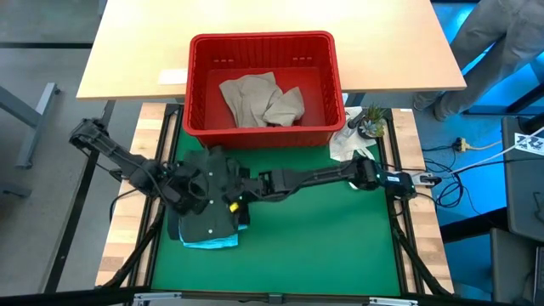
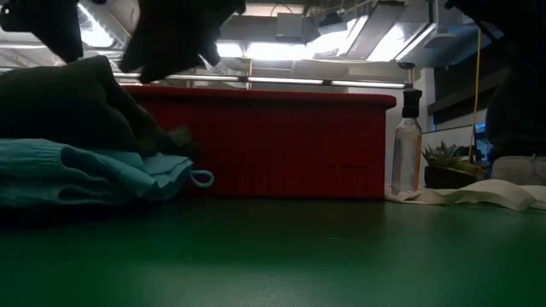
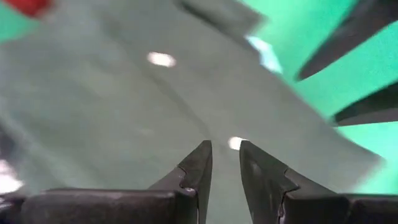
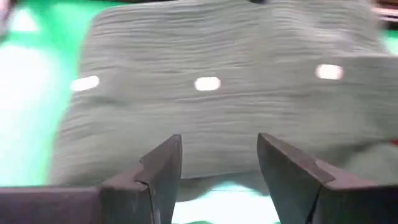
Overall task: Fold Laundry from Bin
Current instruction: Stack the folded green polo shirt on top of the folded blue shorts
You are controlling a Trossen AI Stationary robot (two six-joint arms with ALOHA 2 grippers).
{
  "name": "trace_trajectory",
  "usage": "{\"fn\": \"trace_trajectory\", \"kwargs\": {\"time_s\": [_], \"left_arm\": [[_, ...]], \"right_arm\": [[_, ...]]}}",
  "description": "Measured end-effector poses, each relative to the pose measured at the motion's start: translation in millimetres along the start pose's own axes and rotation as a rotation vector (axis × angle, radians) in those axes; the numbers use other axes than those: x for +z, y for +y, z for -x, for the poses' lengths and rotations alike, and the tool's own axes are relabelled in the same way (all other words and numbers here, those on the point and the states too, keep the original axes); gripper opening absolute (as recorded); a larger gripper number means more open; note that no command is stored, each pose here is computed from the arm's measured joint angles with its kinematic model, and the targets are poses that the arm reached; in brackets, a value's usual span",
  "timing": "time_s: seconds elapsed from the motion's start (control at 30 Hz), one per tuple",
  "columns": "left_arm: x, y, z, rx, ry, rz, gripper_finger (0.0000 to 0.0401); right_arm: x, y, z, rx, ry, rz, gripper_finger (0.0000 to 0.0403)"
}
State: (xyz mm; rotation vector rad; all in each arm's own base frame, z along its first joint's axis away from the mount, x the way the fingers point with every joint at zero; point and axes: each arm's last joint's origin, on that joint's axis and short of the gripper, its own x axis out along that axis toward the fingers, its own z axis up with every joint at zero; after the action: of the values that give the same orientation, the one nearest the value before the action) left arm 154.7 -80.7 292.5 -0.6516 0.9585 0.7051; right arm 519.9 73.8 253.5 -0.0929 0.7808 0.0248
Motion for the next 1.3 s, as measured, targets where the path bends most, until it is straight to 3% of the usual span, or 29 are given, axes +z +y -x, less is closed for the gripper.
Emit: {"fn": "trace_trajectory", "kwargs": {"time_s": [0.13,0.27,0.5,0.8,1.3], "left_arm": [[-14,-18,2,-0.128,0.005,-0.030,0.0078],[-31,-32,-1,-0.162,0.019,-0.049,0.0078],[-64,-51,-17,-0.107,0.102,-0.062,0.0078],[-99,-62,-32,-0.039,0.219,-0.058,0.0078],[-129,-72,-70,0.137,0.214,-0.129,0.0078]], "right_arm": [[2,27,3,0.057,-0.029,0.076,0.0209],[3,49,7,0.087,-0.064,0.107,0.0209],[2,69,10,0.100,-0.082,0.132,0.0209],[-20,76,-19,0.020,-0.123,0.109,0.0209],[-84,76,-61,-0.005,-0.085,0.009,0.0209]]}}
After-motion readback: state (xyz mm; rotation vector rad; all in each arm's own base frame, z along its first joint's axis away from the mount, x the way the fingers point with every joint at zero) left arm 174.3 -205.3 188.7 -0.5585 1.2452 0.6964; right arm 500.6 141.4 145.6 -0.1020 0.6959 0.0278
